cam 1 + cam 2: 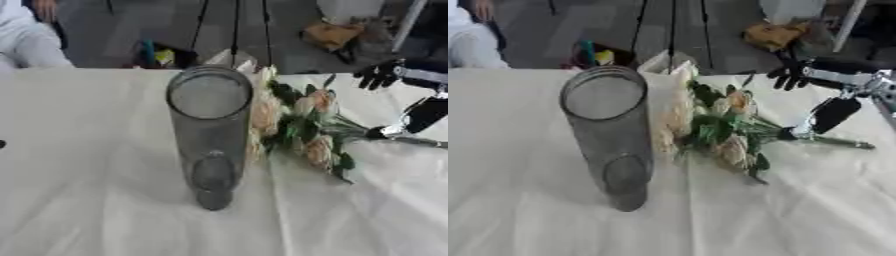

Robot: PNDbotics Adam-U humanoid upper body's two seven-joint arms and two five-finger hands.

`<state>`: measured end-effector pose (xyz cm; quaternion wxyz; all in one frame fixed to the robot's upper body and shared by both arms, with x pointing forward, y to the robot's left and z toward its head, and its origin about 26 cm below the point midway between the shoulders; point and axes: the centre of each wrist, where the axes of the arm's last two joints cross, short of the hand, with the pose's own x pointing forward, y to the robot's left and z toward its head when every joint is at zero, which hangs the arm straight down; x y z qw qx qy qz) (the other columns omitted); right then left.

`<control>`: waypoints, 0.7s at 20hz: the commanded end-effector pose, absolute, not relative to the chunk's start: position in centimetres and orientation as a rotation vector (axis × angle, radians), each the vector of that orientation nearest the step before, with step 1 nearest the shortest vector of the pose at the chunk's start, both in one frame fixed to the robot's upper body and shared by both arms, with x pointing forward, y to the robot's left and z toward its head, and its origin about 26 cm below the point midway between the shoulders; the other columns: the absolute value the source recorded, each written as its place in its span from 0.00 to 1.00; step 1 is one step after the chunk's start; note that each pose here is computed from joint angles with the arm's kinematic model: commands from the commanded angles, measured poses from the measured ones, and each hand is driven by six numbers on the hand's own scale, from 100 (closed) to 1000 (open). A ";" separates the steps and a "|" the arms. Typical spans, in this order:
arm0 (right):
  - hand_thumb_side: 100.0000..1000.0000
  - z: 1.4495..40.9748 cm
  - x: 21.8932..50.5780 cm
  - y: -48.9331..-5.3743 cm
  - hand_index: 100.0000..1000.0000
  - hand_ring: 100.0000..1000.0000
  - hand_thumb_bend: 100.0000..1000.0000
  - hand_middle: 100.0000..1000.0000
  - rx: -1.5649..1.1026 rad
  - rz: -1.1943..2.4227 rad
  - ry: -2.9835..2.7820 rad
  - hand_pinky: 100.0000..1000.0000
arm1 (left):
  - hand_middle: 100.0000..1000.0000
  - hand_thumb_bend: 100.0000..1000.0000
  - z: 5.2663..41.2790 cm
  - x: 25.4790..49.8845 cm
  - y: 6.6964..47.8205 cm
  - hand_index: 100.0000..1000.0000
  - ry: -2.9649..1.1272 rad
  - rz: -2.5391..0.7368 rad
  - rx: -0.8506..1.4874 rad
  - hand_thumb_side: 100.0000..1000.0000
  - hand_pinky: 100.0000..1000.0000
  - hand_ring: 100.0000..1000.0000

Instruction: Arrange flowers into the vase.

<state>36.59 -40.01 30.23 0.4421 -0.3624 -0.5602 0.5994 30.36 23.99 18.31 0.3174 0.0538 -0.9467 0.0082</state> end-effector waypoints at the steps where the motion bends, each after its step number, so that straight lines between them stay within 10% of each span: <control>1: 0.29 31.7 35.8 -40.9 0.93 0.73 0.46 0.74 -1.034 1.464 -1.391 0.74 | 0.75 0.00 19.0 30.1 24.1 0.89 -2.517 0.000 0.147 1.00 0.51 0.64; 14: 0.25 28.8 36.8 -41.7 0.93 0.75 0.45 0.77 -1.107 1.447 -1.357 0.77 | 0.75 0.00 18.9 30.1 24.0 0.89 -2.515 0.000 0.138 1.00 0.51 0.64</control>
